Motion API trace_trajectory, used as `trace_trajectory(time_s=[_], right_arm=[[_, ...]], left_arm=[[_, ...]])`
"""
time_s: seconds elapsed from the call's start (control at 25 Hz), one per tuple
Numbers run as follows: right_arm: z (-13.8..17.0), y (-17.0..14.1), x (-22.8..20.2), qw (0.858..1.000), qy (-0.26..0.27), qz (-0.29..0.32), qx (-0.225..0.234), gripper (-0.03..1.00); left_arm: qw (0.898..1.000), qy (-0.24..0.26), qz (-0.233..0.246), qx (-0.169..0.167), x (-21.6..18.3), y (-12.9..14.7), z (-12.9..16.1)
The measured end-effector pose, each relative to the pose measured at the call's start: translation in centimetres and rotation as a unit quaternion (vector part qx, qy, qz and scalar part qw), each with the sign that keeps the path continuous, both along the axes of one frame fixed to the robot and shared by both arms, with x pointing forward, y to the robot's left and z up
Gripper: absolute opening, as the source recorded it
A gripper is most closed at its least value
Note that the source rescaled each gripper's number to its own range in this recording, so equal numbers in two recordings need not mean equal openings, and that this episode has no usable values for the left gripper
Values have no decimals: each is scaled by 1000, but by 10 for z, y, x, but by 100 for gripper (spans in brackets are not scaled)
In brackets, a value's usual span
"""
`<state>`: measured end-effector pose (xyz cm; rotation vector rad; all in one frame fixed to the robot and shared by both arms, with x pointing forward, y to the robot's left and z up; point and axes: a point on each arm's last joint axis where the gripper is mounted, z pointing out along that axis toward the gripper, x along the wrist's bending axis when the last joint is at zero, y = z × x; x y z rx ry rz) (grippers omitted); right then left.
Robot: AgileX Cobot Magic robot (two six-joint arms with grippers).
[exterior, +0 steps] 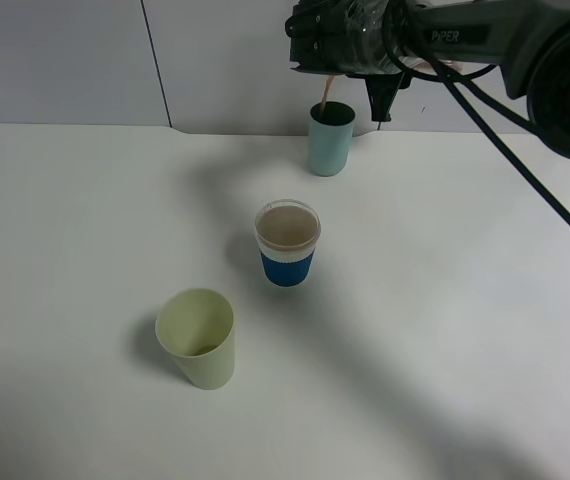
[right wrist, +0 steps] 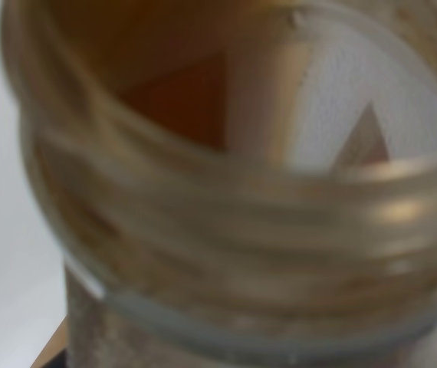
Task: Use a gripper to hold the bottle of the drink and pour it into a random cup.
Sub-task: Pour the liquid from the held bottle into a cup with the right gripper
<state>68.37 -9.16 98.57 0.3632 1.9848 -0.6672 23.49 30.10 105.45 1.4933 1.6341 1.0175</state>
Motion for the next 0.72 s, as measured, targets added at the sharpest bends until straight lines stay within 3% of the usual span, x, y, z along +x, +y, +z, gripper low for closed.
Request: trace_trajectory(time_s=[0.72], right_arm=[[0, 0, 0, 1000, -19, -12, 22, 0]], left_arm=[[1000, 0, 0, 0, 0, 0, 0]])
